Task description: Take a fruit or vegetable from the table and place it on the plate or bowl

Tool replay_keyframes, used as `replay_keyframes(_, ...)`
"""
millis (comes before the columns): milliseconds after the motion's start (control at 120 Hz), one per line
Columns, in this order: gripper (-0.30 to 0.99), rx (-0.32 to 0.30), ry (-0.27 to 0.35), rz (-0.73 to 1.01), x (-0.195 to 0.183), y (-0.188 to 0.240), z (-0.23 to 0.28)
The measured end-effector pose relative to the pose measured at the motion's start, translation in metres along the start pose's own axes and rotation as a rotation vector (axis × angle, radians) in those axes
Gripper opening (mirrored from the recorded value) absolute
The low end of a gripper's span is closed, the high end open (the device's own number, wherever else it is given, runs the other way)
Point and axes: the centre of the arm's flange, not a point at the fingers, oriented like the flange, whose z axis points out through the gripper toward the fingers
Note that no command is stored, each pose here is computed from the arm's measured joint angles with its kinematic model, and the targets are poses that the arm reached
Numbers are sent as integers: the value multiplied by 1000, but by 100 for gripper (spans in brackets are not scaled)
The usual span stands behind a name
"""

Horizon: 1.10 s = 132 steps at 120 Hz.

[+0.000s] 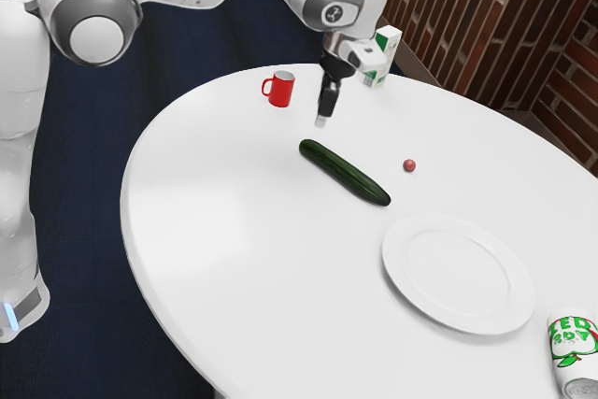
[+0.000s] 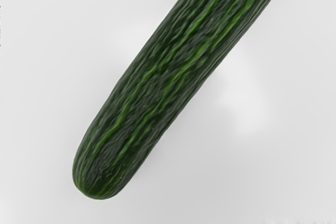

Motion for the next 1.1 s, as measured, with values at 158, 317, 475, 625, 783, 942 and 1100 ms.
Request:
replay_keyframes(158, 69, 6, -10, 74, 7, -4, 15)
replay_keyframes(317, 69, 4, -18, 131, 17, -6, 34)
replay_keyframes(475, 69, 3, -3, 171, 24, -7, 42)
replay_keyframes(625, 69, 1, 21, 200, 31, -7, 47)
replay_keyframes(783, 69, -8, 36, 226, 38, -3, 54)
replay_keyframes(942, 69, -28, 42, 251, 48, 3, 69)
replay_keyframes(1100, 69, -44, 42, 259, 52, 3, 81)
